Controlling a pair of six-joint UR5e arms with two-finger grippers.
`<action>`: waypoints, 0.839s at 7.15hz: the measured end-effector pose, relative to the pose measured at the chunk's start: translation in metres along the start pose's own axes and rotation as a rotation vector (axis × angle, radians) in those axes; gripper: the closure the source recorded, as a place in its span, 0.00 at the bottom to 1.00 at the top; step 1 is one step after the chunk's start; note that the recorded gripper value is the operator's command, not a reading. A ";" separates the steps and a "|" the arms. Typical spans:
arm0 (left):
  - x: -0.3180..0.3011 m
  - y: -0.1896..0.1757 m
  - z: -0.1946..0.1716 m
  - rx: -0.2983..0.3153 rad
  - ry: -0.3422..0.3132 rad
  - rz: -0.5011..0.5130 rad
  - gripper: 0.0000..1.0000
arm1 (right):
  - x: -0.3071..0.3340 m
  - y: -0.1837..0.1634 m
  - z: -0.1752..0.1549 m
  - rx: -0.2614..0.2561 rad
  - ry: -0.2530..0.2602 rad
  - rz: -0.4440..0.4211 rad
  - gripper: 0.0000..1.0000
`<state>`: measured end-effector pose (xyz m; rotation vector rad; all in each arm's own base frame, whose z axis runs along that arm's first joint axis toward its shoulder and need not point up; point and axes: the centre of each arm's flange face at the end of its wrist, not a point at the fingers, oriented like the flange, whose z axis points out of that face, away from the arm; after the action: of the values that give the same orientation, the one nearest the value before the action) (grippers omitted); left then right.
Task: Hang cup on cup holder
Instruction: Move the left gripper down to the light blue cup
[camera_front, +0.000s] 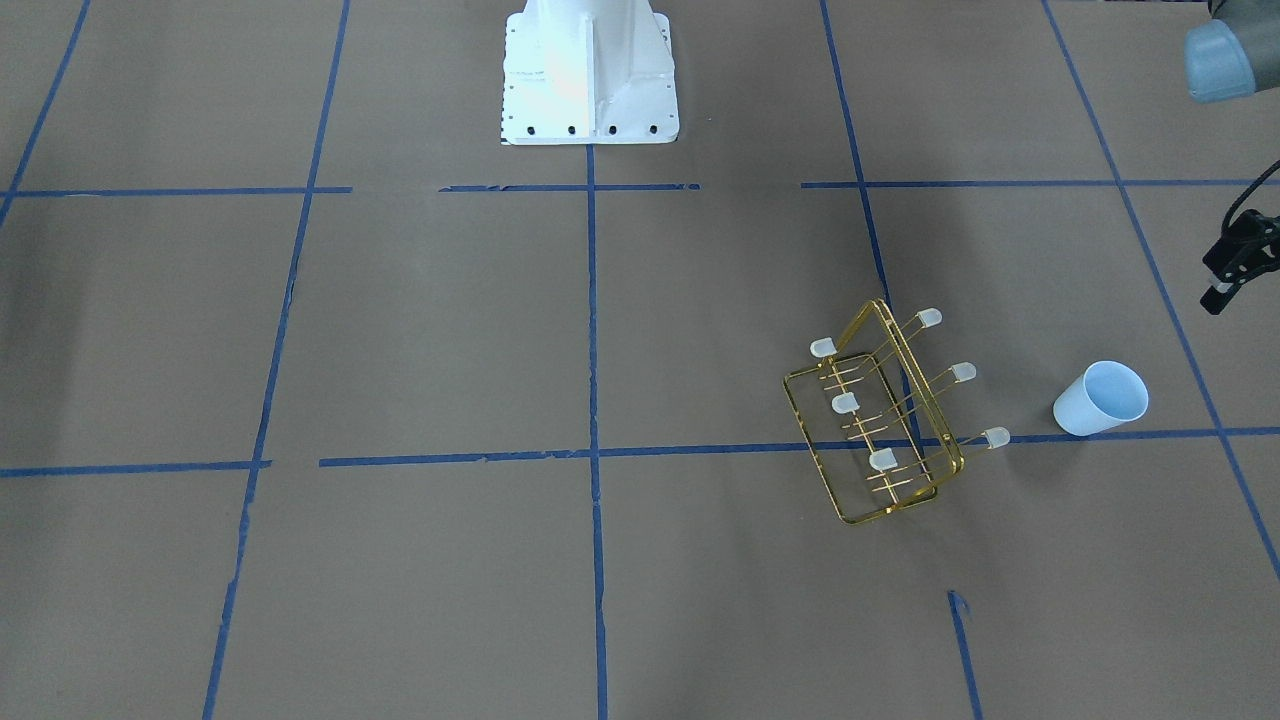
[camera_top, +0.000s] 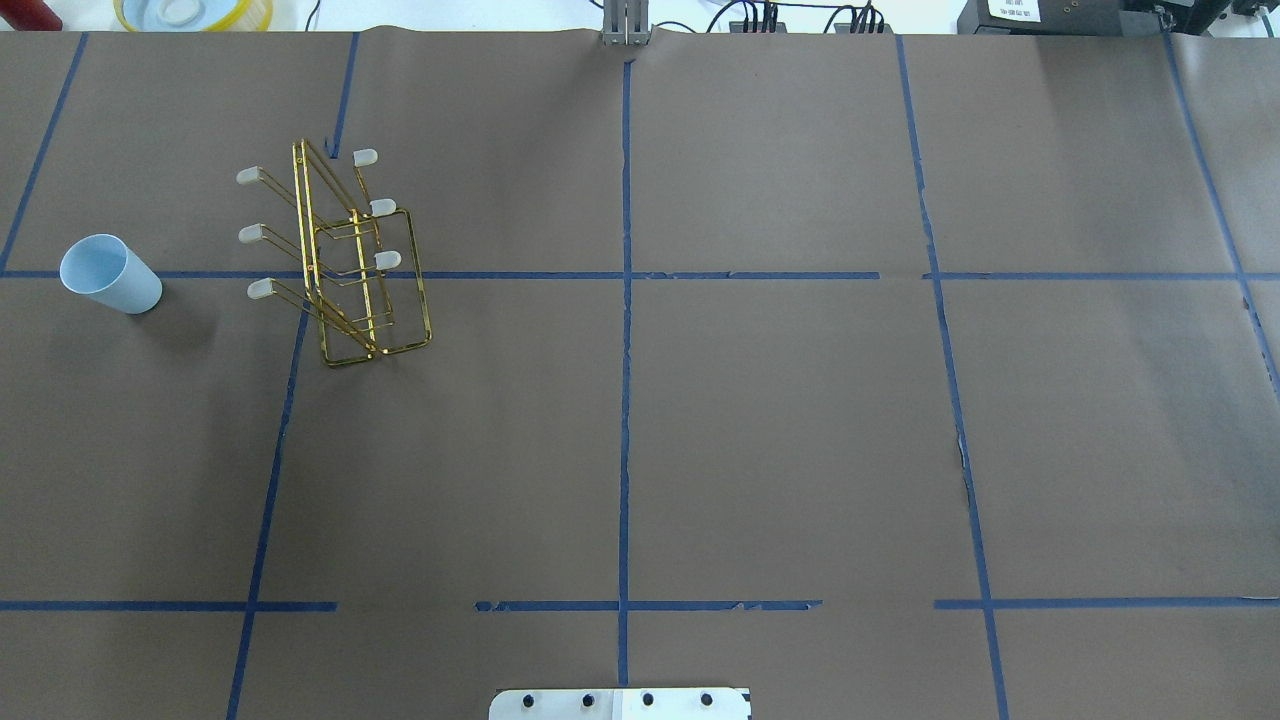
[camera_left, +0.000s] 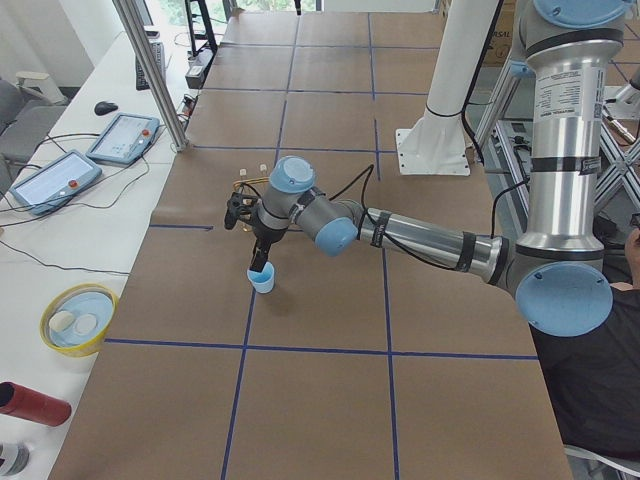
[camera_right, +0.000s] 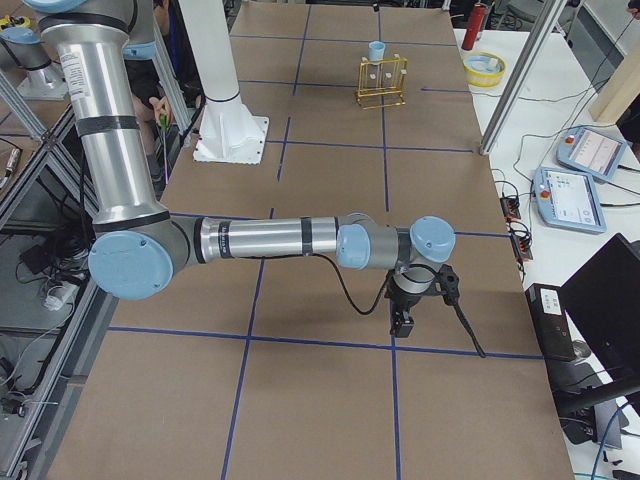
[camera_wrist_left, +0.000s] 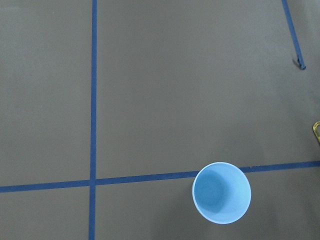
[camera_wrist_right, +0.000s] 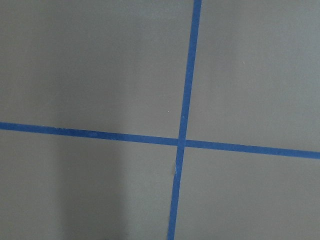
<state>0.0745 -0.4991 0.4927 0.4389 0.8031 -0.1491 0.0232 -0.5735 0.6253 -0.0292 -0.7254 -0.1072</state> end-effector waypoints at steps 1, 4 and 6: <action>0.022 0.005 0.007 0.076 0.002 -0.024 0.00 | 0.000 0.000 0.000 0.000 0.000 0.000 0.00; 0.066 0.044 0.033 0.286 0.009 -0.109 0.00 | 0.000 0.000 0.000 0.000 0.000 0.000 0.00; 0.079 0.088 0.049 0.423 0.038 -0.128 0.00 | 0.000 0.000 0.000 0.000 0.000 0.000 0.00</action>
<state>0.1875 -0.4383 0.4936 0.7905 0.8377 -0.4358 0.0234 -0.5735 0.6253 -0.0291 -0.7253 -0.1069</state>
